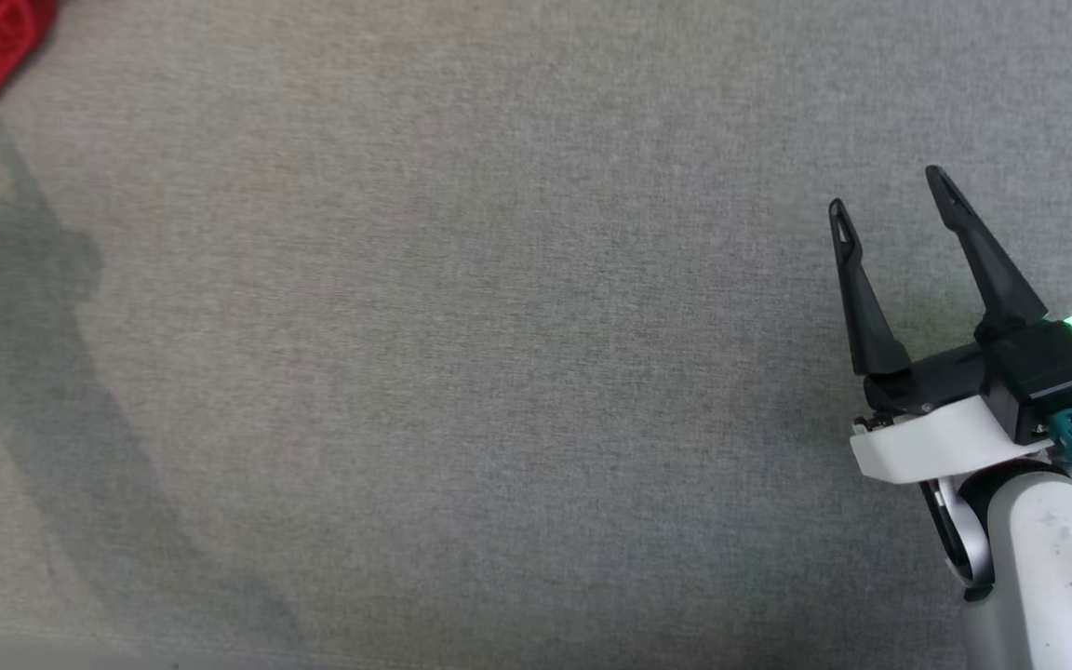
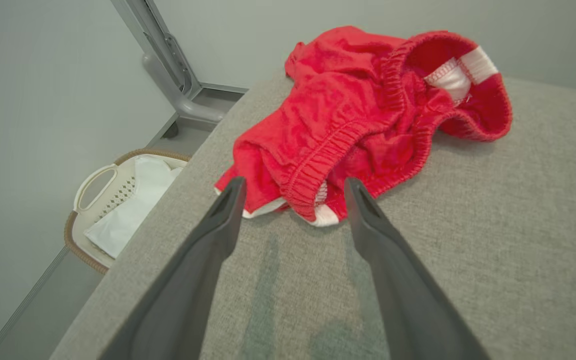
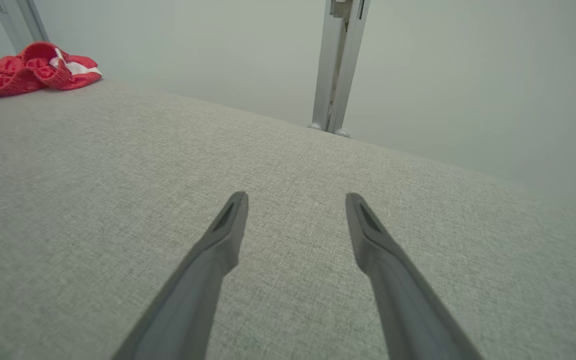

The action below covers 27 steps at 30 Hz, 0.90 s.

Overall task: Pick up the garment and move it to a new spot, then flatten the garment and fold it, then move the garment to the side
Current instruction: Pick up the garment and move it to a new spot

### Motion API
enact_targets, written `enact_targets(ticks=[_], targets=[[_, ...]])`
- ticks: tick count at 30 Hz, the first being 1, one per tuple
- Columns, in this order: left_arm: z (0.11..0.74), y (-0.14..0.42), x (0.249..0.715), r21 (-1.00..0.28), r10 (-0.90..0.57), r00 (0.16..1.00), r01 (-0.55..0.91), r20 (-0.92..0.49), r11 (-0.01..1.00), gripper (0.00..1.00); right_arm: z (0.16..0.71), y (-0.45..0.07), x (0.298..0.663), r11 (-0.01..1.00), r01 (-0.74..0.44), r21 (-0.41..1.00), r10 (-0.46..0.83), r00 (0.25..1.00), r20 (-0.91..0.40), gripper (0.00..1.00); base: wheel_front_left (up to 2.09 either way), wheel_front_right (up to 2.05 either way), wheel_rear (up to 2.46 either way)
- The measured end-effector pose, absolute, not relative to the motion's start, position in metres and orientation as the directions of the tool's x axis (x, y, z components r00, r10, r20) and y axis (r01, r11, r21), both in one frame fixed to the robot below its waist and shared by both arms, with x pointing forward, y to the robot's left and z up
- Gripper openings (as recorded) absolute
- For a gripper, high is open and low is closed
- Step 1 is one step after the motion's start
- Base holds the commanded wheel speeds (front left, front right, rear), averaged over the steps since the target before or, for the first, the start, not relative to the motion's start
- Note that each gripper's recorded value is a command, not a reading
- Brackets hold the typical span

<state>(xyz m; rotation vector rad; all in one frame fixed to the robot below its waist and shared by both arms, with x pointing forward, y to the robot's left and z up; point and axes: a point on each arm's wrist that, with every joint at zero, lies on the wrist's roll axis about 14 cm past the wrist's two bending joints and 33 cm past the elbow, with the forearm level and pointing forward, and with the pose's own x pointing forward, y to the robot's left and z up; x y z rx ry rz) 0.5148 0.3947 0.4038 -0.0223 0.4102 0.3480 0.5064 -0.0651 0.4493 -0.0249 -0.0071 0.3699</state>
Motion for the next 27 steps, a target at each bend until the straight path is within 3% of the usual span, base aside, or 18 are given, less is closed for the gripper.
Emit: enact_targets(ticks=[7,13,14,15,16,18,27], targets=[[0.356,0.392,0.526,0.060,0.332,0.820,-0.345,-0.467,0.937,1.00,0.423,-0.082,0.512,0.946,-0.322,-0.042,0.320,0.946,-0.055,1.00,0.00,0.00,0.00],[0.354,0.406,0.543,0.093,0.397,0.819,-0.396,-0.413,0.913,1.00,0.407,-0.093,0.514,0.952,-0.300,-0.056,0.295,0.951,-0.091,1.00,0.00,0.00,0.00],[0.353,0.408,0.545,0.097,0.406,0.819,-0.403,-0.405,0.910,0.83,0.405,-0.094,0.514,0.953,-0.297,-0.059,0.291,0.952,-0.096,1.00,0.00,0.00,0.00],[0.353,0.408,0.546,0.099,0.412,0.819,-0.408,-0.399,0.908,0.58,0.403,-0.095,0.514,0.953,-0.295,-0.061,0.289,0.952,-0.099,1.00,0.00,0.00,0.00],[0.353,0.409,0.548,0.101,0.415,0.820,-0.410,-0.393,0.906,0.23,0.402,-0.096,0.514,0.954,-0.294,-0.062,0.286,0.953,-0.102,1.00,0.00,0.00,0.00],[0.357,0.409,0.551,0.101,0.415,0.827,-0.409,-0.379,0.907,0.00,0.402,-0.096,0.514,0.954,-0.293,-0.060,0.286,0.953,-0.101,1.00,0.00,0.00,0.00],[0.412,0.409,0.570,0.118,0.369,0.895,-0.350,-0.250,0.929,0.00,0.417,-0.091,0.510,0.952,-0.304,-0.024,0.303,0.951,-0.057,1.00,0.00,0.00,0.00]])
